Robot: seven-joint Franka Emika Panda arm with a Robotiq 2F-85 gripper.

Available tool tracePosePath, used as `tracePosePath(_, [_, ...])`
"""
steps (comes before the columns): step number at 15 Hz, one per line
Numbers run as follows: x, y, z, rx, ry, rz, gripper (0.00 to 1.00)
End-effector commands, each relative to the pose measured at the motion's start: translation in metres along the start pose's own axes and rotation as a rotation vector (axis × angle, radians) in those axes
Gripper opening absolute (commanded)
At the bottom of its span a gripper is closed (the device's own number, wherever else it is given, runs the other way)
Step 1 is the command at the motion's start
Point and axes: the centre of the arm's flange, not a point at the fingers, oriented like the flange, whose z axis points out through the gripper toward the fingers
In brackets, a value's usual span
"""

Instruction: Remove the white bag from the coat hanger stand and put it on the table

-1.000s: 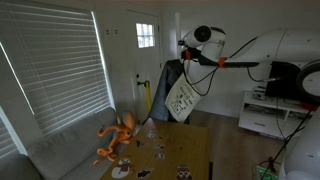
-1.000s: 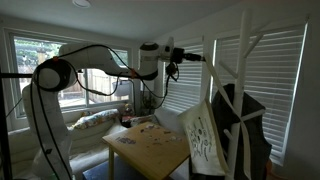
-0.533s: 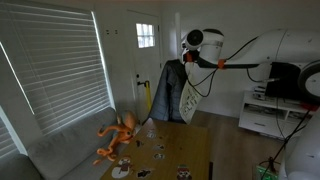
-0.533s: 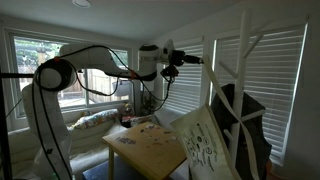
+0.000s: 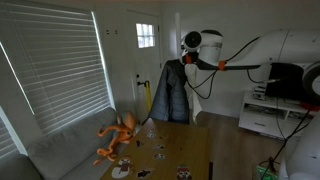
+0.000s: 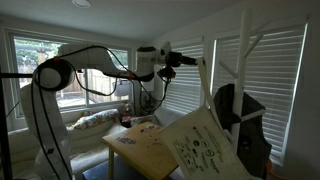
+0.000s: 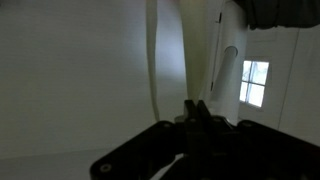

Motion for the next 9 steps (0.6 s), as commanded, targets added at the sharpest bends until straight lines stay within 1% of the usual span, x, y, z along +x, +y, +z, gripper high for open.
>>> tracePosePath(1, [0.003, 0.008, -0.035, 0.052, 0.027, 0.005, 0.01])
tracePosePath(5, [0.004, -0.007, -0.069, 0.184, 0.006, -0.006, 0.01])
tracePosePath(6, [0.005, -0.013, -0.077, 0.228, 0.008, -0.011, 0.01])
tracePosePath(9, [-0.001, -0.038, -0.094, 0.359, -0.028, -0.03, 0.01])
